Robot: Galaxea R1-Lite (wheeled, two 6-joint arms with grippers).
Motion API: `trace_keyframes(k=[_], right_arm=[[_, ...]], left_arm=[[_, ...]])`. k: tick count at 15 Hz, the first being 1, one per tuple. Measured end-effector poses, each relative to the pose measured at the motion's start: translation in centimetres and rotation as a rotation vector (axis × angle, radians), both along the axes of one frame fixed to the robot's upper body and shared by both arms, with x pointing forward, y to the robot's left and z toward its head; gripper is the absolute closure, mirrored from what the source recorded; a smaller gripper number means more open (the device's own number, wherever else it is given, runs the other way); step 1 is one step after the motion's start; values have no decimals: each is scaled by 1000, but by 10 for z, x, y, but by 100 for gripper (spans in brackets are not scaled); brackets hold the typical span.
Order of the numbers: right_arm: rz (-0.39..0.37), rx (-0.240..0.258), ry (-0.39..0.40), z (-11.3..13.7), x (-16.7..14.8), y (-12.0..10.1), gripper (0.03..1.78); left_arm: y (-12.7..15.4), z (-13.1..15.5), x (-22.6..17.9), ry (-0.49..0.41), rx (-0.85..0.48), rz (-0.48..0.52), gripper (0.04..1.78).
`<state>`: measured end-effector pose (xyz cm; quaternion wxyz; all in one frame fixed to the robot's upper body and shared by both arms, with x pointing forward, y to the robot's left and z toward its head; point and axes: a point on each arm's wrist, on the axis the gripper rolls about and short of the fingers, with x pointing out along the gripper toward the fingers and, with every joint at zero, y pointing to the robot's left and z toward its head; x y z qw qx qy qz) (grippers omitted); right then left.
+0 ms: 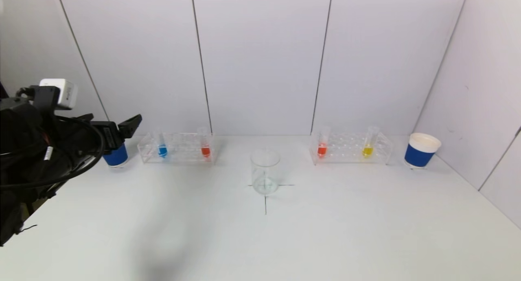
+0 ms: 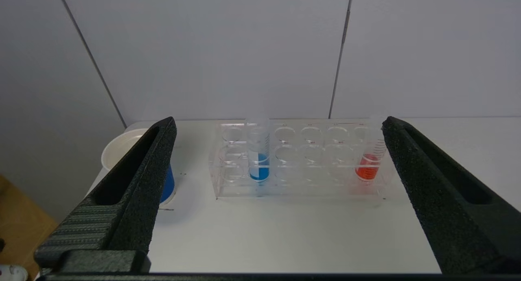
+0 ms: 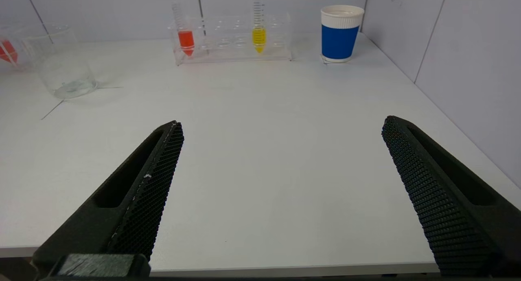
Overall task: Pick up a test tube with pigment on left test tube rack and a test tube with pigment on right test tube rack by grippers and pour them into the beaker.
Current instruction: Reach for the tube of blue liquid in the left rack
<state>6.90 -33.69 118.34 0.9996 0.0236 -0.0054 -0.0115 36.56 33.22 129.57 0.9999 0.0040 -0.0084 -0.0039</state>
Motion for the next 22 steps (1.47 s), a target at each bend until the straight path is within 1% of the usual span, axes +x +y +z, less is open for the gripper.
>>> trace_keyframes(k=[5, 8, 10, 12, 15, 22], right_arm=[[0, 0, 0, 0, 0, 0, 4], [0, 0, 0, 0, 0, 0, 4], [0, 0, 0, 0, 0, 0, 4], [0, 0, 0, 0, 0, 0, 4], [0, 0, 0, 0, 0, 0, 4], [0, 0, 0, 0, 0, 0, 4]], left_arm=[[10, -55, 72, 27, 2, 0, 6], [27, -74, 98, 34, -4, -31, 6], [34, -84, 108, 45, -5, -25, 6], [38, -93, 115, 56, -8, -57, 6], [40, -104, 126, 68, -10, -68, 6], [41, -117, 143, 79, -11, -70, 6]])
